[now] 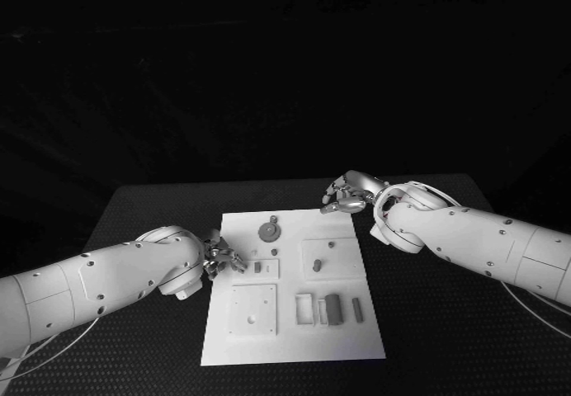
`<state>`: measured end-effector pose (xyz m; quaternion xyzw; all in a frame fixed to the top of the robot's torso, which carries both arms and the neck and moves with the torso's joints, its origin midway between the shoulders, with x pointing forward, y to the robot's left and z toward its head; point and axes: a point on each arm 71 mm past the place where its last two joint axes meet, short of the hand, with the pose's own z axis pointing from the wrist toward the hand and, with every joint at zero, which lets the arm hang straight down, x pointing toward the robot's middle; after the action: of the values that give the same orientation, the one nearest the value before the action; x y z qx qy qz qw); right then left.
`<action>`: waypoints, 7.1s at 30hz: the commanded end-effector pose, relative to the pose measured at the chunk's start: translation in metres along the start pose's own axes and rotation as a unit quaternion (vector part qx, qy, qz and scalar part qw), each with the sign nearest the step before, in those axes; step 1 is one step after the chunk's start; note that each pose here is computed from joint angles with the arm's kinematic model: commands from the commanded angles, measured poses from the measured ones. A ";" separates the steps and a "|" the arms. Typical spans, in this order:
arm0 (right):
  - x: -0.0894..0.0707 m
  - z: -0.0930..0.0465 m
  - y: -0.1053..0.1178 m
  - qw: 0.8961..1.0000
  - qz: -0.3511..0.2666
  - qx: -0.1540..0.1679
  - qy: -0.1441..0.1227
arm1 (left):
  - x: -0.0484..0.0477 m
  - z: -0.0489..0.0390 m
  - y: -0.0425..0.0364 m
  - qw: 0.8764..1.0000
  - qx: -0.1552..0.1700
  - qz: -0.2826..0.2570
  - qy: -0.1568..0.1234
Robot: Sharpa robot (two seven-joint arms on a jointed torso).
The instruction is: Assemble the parts on the task board
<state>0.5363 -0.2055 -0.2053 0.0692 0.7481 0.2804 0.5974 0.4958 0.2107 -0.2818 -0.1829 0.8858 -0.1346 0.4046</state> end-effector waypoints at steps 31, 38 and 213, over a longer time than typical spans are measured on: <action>0.001 0.000 0.001 1.000 -0.001 -0.005 0.004 | 0.0025 -0.0008 -0.0052 1.000 0.017 -0.013 0.009; 0.001 0.000 0.001 1.000 -0.001 -0.005 0.004 | 0.0018 -0.0007 -0.0049 1.000 0.017 -0.008 0.006; -0.003 0.003 -0.001 0.997 0.073 -0.013 -0.014 | 0.0307 0.0227 -0.0954 0.901 0.307 0.281 -0.124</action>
<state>0.5404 -0.2080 -0.2042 0.1241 0.7295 0.3248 0.5890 0.5162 0.1126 -0.2786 0.1851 0.7554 -0.2569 0.5737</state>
